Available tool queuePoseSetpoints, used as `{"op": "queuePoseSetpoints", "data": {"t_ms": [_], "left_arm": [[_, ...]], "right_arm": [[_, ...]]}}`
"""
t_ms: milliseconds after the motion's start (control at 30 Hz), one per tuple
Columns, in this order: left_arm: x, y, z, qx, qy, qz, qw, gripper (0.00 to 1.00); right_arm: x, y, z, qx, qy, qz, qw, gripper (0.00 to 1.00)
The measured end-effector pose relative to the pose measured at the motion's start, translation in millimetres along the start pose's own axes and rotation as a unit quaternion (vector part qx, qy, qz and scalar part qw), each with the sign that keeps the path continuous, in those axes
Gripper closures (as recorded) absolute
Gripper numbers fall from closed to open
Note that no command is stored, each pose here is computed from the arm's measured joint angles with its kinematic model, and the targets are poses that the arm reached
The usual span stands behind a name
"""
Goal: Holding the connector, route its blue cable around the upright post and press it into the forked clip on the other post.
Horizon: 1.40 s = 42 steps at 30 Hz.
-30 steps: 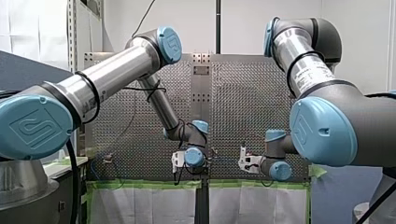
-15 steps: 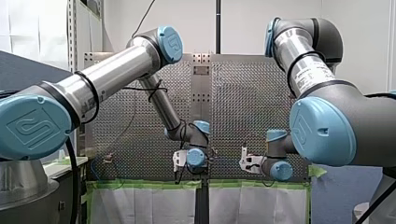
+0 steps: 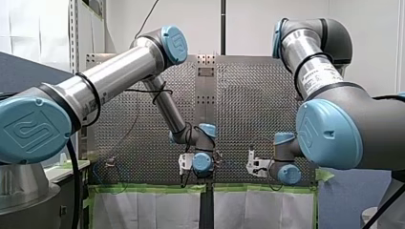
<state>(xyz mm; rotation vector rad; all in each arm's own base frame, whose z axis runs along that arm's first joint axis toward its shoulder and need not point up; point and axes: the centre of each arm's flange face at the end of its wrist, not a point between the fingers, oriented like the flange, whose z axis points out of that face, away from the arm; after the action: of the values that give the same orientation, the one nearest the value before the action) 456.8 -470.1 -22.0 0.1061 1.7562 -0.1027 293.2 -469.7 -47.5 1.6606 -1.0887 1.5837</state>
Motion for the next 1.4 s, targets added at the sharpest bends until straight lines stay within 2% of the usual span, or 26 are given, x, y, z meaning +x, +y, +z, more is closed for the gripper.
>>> {"op": "queuePoseSetpoints", "data": {"t_ms": [167, 300, 467, 600, 767, 1067, 1400], "left_arm": [[-0.9, -2.7, -1.9, -0.008, -0.009, 0.002, 0.9999, 1.00], [-1.0, -7.7, -4.0, -0.006, -0.017, 0.005, 0.9998, 1.00], [9.6, -9.9, -5.3, -0.003, -0.015, 0.009, 0.9998, 1.00], [20.5, -7.8, -3.8, -0.004, -0.011, 0.010, 0.9999, 1.00], [19.7, -7.2, 1.4, -0.004, -0.014, 0.008, 0.9999, 1.00], [6.4, -15.3, 14.7, 0.008, -0.023, 0.000, 0.9997, 1.00], [-11.3, -14.1, 35.8, 0.011, -0.016, 0.001, 0.9998, 1.00]], "right_arm": [[0.5, 5.6, 0.0, -0.008, 0.000, 0.0001, 1.0000, 1.00], [1.0, 11.6, -0.1, -0.022, 0.001, -0.0024, 0.9998, 1.00], [1.4, 17.5, -0.2, -0.034, 0.002, -0.0038, 0.9994, 1.00], [1.7, 19.6, 0.0, -0.037, 0.004, -0.0055, 0.9993, 1.00], [3.5, 21.9, 2.6, -0.040, 0.007, -0.0064, 0.9992, 1.00], [12.2, 26.8, 16.0, -0.042, 0.021, -0.0030, 0.9989, 1.00], [14.4, 29.1, 19.7, -0.045, 0.020, -0.0053, 0.9988, 1.00]]}}
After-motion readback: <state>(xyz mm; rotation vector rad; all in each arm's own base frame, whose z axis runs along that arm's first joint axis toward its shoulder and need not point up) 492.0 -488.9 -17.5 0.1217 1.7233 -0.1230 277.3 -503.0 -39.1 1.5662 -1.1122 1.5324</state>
